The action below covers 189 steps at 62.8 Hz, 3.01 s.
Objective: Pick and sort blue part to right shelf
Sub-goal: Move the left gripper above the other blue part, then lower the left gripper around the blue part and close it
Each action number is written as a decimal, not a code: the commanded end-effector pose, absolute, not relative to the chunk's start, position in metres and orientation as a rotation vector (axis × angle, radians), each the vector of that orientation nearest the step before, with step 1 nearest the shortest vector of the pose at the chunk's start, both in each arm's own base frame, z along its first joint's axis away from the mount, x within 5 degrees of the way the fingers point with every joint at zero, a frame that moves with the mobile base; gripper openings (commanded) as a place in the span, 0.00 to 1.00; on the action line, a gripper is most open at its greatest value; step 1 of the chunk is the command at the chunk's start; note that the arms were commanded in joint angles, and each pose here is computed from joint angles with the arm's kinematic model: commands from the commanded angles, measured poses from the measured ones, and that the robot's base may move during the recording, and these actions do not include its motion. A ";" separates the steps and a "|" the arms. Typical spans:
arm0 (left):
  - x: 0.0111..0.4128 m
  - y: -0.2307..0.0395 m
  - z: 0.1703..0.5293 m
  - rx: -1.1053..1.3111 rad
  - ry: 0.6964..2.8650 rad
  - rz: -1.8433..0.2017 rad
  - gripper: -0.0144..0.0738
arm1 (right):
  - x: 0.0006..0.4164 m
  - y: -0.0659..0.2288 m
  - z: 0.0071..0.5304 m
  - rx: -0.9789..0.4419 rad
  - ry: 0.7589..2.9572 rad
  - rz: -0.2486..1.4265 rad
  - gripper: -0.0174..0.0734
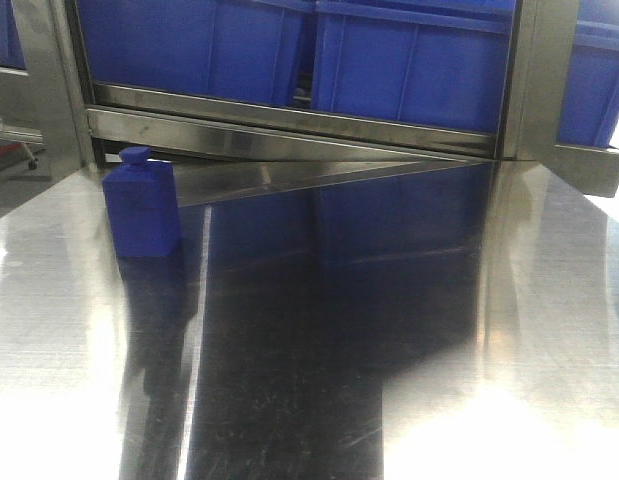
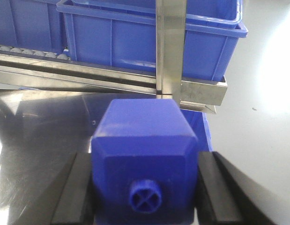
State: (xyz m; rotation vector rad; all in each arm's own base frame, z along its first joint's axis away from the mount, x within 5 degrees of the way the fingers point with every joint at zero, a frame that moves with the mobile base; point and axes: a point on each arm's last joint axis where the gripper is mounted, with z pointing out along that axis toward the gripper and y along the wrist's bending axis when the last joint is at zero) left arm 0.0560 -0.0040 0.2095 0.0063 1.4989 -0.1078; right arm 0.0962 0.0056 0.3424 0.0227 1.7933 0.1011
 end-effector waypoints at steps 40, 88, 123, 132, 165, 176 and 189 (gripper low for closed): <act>0.055 -0.004 0.210 0.007 1.421 -0.120 0.30 | 0.096 0.005 0.359 0.014 1.680 0.087 0.59; 0.105 -0.002 0.300 -0.048 1.802 -0.044 0.30 | 0.096 0.005 0.359 0.014 1.680 0.087 0.59; 0.213 -0.053 0.346 -0.001 2.094 -0.040 0.68 | 0.096 0.005 0.359 0.014 1.680 0.087 0.59; 0.238 -0.074 0.353 -0.010 2.193 0.002 0.67 | 0.096 0.005 0.359 0.014 1.680 0.087 0.59; 0.297 -0.147 0.357 -0.055 2.419 -0.148 0.66 | 0.096 0.005 0.359 0.014 1.680 0.087 0.59; 0.315 -0.157 0.355 0.031 2.529 -0.046 0.66 | 0.096 0.005 0.359 0.014 1.680 0.087 0.59; 0.332 -0.170 0.351 0.019 2.539 -0.084 0.66 | 0.096 0.005 0.359 0.014 1.680 0.087 0.59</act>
